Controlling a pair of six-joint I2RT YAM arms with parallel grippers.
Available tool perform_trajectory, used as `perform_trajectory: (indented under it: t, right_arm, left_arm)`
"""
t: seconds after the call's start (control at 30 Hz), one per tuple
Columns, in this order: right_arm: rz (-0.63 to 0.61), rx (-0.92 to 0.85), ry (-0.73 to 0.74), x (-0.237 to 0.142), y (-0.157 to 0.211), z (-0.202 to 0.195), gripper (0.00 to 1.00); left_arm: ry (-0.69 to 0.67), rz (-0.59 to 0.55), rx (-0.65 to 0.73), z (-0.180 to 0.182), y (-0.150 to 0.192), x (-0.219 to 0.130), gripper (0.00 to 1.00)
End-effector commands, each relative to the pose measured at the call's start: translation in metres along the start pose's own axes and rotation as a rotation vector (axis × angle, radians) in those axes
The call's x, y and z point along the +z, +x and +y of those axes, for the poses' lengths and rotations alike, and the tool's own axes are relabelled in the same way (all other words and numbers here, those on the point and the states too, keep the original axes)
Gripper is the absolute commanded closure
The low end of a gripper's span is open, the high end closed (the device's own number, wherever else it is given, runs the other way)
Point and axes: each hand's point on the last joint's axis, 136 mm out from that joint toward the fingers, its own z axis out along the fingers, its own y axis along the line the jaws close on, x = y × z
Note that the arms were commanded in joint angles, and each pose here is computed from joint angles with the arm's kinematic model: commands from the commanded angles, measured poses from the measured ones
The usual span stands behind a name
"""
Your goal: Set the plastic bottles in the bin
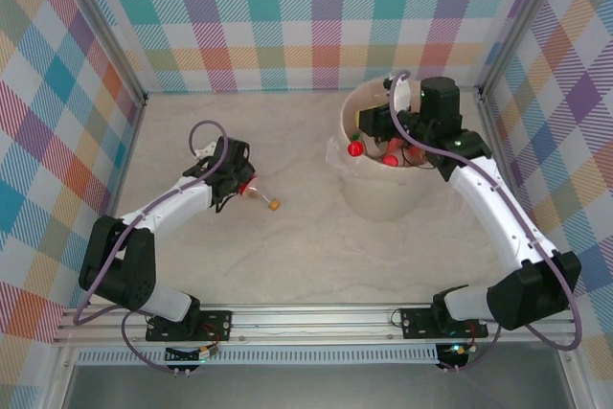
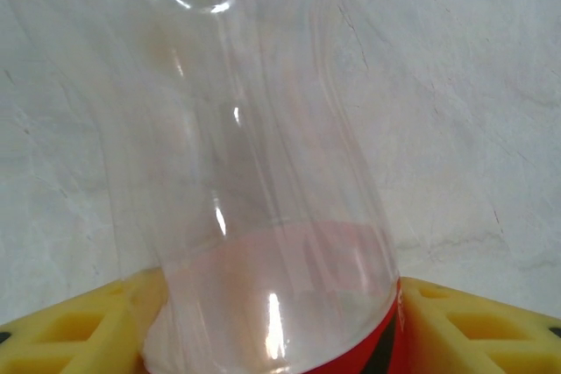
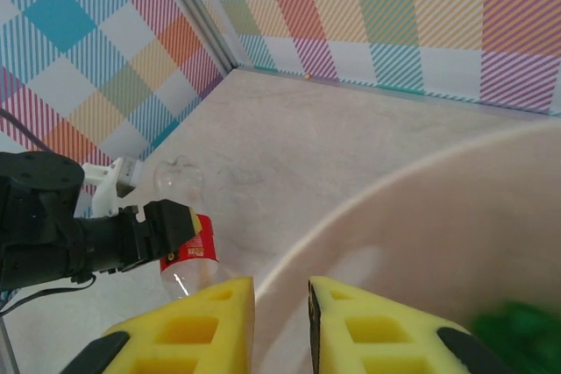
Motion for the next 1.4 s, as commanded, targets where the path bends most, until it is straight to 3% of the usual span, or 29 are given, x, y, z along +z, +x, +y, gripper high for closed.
perform_trajectory:
  t: [0.0, 0.1, 0.3, 0.4, 0.6, 0.77, 0.93, 1.07, 1.37]
  right_arm:
    - [0.077, 0.052, 0.002, 0.002, 0.007, 0.004, 0.76]
    - [0.098, 0.074, 0.072, -0.001, 0.003, -0.005, 0.72]
    - [0.066, 0.063, 0.180, -0.027, -0.025, -0.010, 0.52]
    - [0.040, 0.033, 0.205, -0.047, -0.041, -0.002, 0.48]
    - [0.084, 0.003, 0.162, -0.071, -0.031, 0.029, 0.48]
    - [0.196, -0.131, 0.140, -0.071, 0.000, 0.062, 0.49]
    - [0.230, -0.182, 0.069, -0.060, 0.016, 0.081, 0.51]
    - [0.261, -0.203, 0.130, -0.046, 0.027, 0.065, 0.52]
    - [0.148, -0.299, 0.266, -0.023, 0.021, 0.031, 0.52]
  left_arm:
    - [-0.030, -0.014, 0.033, 0.009, -0.004, -0.006, 0.39]
    - [-0.012, -0.012, 0.037, 0.003, -0.006, -0.007, 0.39]
    - [0.016, -0.024, 0.061, -0.007, -0.014, -0.015, 0.39]
    - [0.031, -0.037, 0.056, -0.010, -0.018, -0.020, 0.39]
    - [0.042, -0.054, 0.049, -0.012, -0.022, -0.023, 0.39]
    - [0.063, -0.070, 0.065, -0.021, -0.030, -0.033, 0.39]
    - [0.103, -0.101, 0.072, -0.035, -0.043, -0.053, 0.39]
    - [0.127, -0.120, 0.072, -0.040, -0.050, -0.065, 0.39]
    - [0.124, -0.137, 0.053, -0.033, -0.051, -0.070, 0.39]
